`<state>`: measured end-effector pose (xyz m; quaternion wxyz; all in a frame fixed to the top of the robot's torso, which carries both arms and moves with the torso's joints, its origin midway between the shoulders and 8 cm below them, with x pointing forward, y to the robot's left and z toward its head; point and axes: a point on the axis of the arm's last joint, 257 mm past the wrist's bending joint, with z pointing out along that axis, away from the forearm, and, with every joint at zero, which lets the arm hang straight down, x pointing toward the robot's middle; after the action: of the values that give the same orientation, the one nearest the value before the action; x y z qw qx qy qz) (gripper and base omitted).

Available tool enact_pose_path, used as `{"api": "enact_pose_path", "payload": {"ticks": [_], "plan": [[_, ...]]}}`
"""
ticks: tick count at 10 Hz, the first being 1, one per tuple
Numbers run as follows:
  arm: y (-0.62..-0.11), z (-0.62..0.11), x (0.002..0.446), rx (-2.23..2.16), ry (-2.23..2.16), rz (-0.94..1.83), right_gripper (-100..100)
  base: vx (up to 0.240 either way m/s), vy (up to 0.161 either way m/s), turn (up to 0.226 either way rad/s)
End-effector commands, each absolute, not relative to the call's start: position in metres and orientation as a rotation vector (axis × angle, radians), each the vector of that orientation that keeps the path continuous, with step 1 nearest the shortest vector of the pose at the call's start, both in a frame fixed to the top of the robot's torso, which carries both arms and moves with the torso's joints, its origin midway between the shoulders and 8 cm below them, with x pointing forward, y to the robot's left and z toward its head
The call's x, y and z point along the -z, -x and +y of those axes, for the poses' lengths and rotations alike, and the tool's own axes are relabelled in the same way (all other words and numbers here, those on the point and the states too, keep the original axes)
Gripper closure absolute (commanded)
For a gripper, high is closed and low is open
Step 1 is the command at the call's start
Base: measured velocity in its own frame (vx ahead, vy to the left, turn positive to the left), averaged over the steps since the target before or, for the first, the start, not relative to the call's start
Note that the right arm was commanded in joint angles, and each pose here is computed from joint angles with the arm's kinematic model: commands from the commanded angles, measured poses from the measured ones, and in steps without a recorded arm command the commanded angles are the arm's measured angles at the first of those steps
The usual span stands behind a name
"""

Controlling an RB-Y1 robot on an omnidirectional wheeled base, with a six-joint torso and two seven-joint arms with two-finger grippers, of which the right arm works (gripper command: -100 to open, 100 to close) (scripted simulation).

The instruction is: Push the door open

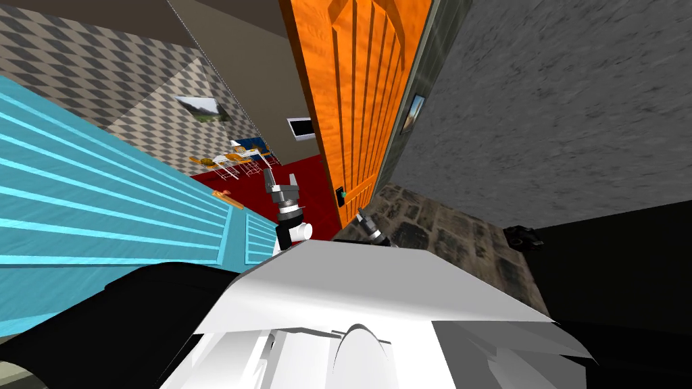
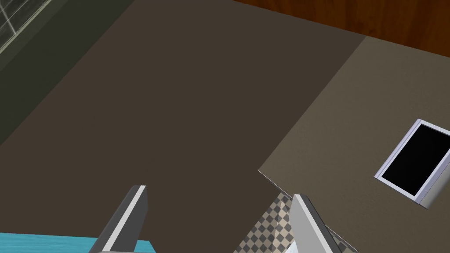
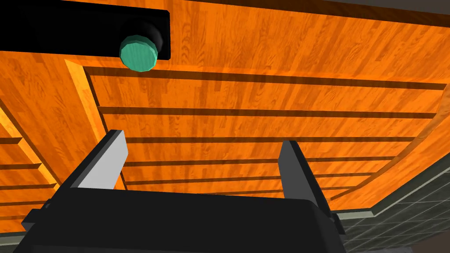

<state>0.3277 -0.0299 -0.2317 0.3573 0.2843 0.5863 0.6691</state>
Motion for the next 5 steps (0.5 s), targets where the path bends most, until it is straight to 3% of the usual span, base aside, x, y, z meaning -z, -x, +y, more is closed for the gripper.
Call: {"api": "enact_pose_path", "payload": {"ticks": [1,5], "plan": [[-0.314,-0.015,0.247,-1.746,-0.728,1.576,-100,0.245,-0.071,0.051],[-0.286,0.011,0.277,-1.773,-0.711,1.703,-100,0.182,-0.070,0.035]]}}
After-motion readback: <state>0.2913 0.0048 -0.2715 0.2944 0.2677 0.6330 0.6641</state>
